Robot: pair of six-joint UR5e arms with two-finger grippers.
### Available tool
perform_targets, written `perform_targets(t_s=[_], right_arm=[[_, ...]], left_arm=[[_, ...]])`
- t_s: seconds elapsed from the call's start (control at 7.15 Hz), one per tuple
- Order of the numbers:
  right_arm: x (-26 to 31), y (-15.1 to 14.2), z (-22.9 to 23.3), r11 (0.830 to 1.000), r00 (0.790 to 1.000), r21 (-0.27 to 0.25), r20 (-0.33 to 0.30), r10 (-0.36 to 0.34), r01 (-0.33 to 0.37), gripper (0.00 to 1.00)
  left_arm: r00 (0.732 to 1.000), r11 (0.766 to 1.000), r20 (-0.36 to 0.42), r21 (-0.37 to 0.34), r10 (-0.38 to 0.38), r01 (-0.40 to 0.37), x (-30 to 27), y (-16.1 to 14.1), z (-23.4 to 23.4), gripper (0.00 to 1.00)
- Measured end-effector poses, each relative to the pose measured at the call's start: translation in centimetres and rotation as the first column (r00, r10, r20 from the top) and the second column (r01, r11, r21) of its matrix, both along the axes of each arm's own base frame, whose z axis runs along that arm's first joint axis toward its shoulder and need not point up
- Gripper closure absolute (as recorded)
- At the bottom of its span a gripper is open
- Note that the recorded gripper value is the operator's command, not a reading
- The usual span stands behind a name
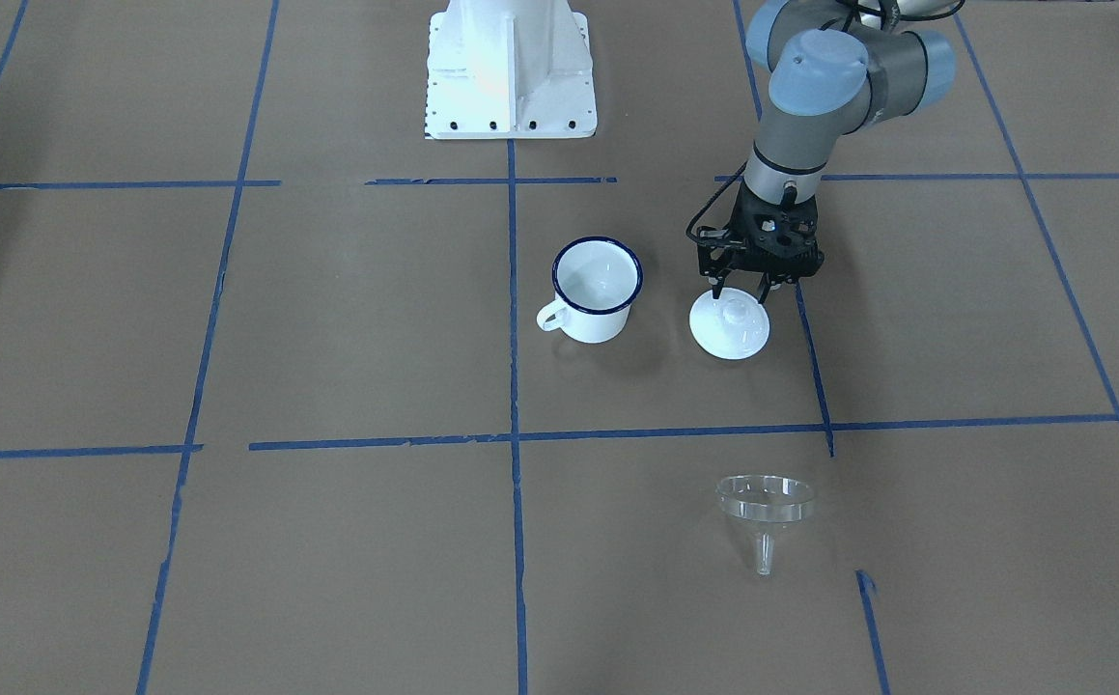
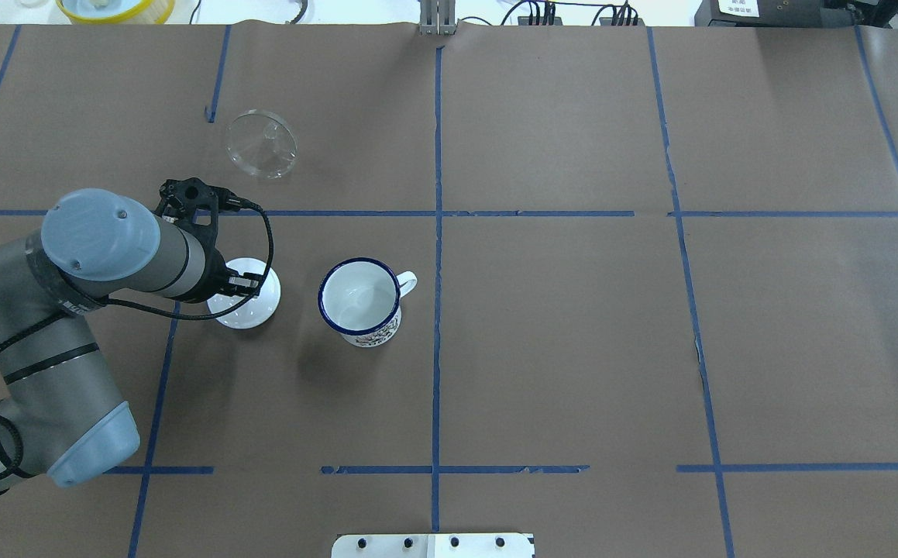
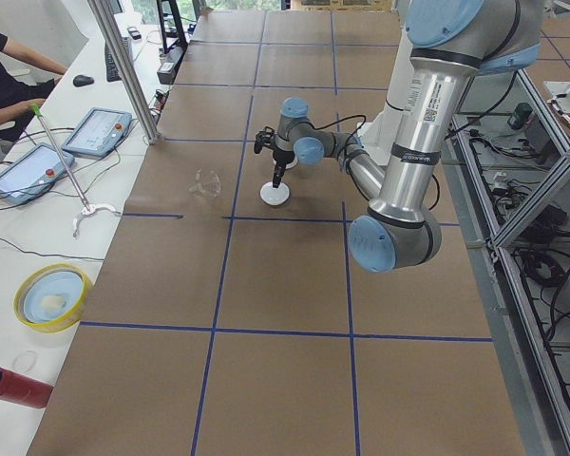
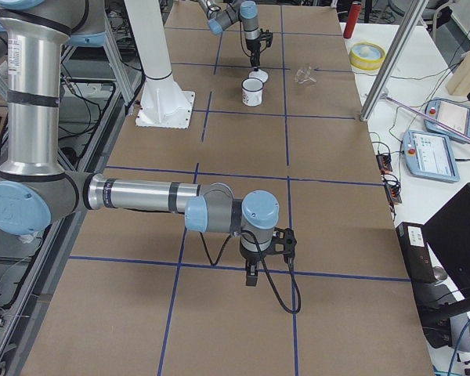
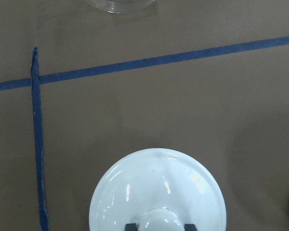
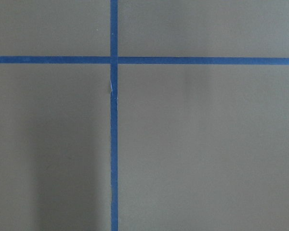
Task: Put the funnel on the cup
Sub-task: 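Open the left gripper and raise it off the lid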
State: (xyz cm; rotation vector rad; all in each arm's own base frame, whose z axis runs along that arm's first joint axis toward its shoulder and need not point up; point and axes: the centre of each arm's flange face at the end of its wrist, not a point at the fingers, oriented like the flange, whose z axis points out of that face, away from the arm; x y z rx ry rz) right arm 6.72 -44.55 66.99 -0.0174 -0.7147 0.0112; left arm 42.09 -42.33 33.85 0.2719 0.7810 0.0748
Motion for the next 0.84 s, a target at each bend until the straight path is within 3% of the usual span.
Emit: perform_targets(t_s=[0.28, 0.56, 0.84], right_arm=[[0.0, 0.0, 0.0, 1.0, 1.0, 0.0, 0.0, 0.0, 0.0, 0.0], [0.0, 0.0, 0.0, 1.0, 1.0, 0.001, 0.0, 0.0, 0.0, 0.0], [0.0, 0.0, 0.0, 1.0, 1.0, 0.001, 0.0, 0.0, 0.0, 0.0]], left_arm=[[1.0, 1.0, -0.014, 0.025, -0.012, 0.012, -1.0, -1.4, -1.4, 0.0], [0.994, 0.995, -0.05, 0.022, -0.096, 0.097, -3.3, -4.8, -3.8, 0.0], [0.963, 0.964, -0.096, -0.115, -0.252, 0.241, -2.5, -7.7, -5.4, 0.0]])
